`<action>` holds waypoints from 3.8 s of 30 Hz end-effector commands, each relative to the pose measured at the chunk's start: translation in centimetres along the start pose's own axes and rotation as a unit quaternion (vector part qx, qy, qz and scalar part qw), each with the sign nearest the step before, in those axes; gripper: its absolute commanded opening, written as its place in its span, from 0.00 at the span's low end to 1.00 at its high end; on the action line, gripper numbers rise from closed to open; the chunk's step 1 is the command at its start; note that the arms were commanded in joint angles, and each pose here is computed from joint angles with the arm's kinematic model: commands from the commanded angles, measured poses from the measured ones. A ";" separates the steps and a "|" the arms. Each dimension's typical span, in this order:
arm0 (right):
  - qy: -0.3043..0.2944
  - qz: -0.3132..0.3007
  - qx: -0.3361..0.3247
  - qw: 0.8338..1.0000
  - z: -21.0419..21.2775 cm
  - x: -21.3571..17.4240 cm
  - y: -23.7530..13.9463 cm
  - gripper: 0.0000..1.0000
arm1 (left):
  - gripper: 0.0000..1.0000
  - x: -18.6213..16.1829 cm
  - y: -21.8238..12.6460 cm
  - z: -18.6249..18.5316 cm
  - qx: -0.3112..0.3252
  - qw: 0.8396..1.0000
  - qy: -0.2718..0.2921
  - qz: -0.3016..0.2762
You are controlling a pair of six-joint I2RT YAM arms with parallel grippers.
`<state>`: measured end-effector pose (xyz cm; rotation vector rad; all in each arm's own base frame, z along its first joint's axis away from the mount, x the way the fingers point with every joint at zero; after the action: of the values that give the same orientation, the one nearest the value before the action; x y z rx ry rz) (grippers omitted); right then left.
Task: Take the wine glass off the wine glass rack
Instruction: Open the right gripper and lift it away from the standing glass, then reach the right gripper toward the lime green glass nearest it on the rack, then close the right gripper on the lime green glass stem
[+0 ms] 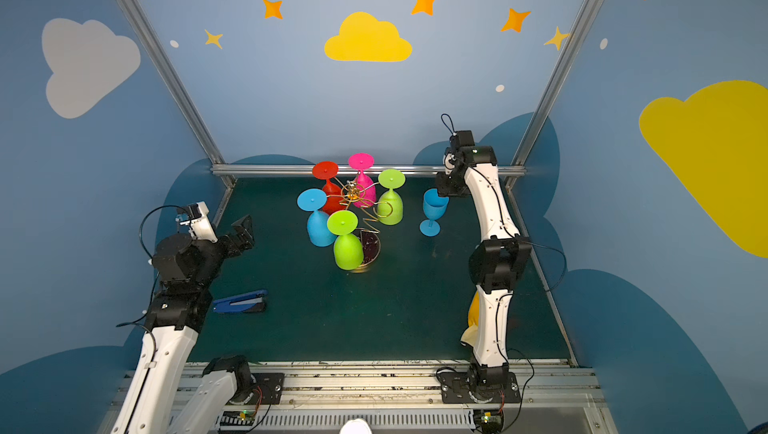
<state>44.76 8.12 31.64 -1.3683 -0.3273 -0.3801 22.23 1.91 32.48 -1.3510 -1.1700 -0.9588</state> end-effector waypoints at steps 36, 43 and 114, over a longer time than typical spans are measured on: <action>-0.070 -0.222 0.333 0.914 4.6 -21.2 -21.6 0.51 | 1.00 -0.9 -0.8 -0.2 -0.039 0.998 -0.001 -0.057; 0.003 -0.181 0.356 0.917 5.8 -23.2 -18.9 0.46 | 1.00 -0.9 -0.5 -0.3 -0.049 0.998 -0.004 -0.047; 0.115 -0.066 0.492 0.861 19.1 -16.5 -10.4 0.00 | 1.00 -0.8 -0.9 -0.2 -0.039 0.998 -0.011 -0.054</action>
<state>25.20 26.63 36.03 -0.3420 -0.3463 -0.3981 21.48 1.53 31.25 -1.3965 -1.2207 -1.0607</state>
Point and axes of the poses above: each gripper's point midway between its finger pads, its own y axis out along the fingers, its own z axis along the line the jaws close on, x = y × z, the point moved 9 cm from there along -y, back along the fingers, and after that the axes turned 8 degrees about y, right-handed, at the moved point
